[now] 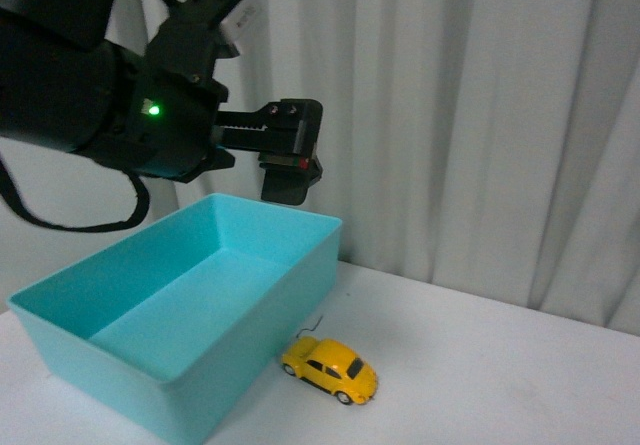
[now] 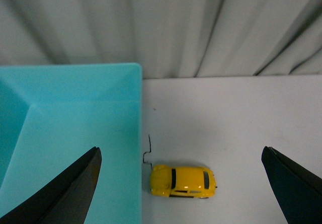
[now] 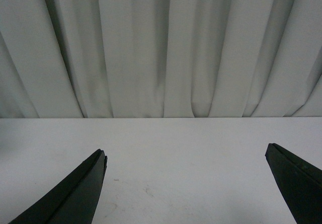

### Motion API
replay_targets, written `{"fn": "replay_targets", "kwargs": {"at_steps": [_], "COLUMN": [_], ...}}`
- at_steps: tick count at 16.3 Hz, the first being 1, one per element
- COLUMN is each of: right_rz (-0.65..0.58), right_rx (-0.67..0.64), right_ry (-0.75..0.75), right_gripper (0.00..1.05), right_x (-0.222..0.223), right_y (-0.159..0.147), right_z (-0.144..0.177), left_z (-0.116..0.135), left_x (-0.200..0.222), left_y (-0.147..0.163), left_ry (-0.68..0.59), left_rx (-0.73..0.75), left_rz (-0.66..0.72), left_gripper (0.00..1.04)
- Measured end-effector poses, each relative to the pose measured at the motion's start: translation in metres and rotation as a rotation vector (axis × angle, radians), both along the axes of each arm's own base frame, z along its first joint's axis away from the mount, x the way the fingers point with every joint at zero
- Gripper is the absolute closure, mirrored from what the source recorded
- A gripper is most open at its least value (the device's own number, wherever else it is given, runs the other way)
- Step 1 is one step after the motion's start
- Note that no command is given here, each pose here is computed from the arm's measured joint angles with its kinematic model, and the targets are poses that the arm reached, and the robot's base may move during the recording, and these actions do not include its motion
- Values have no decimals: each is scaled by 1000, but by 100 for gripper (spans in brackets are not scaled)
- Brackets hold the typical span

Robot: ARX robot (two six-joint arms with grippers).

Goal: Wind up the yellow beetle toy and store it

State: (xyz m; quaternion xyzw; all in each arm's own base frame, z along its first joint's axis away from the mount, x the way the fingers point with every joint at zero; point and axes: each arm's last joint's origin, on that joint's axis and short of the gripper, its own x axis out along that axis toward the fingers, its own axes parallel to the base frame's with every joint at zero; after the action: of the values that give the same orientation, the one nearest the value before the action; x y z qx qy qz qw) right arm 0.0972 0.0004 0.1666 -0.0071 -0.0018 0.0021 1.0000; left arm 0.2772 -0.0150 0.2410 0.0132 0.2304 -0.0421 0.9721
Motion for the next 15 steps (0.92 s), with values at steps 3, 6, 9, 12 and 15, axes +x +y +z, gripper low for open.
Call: {"fn": "replay_targets", "kwargs": {"at_steps": [3, 6, 9, 12, 15], "right_rz": [0, 0, 0, 0, 0], "right_rx": [0, 0, 0, 0, 0], "right_ry": [0, 0, 0, 0, 0], "right_gripper": [7, 7, 7, 7, 7], "right_x": [0, 0, 0, 0, 0], "right_y": [0, 0, 0, 0, 0], "right_z": [0, 0, 0, 0, 0], "left_z": [-10, -28, -60, -93, -102], "left_x": [51, 75, 82, 81, 91], "left_y": [-18, -40, -55, -52, -56], "left_ry": [40, 129, 291, 445, 472], "left_rx": [229, 494, 784, 968, 1027], "left_rz": [-231, -507, -777, -943, -1009], "left_gripper": [7, 7, 7, 7, 7]}}
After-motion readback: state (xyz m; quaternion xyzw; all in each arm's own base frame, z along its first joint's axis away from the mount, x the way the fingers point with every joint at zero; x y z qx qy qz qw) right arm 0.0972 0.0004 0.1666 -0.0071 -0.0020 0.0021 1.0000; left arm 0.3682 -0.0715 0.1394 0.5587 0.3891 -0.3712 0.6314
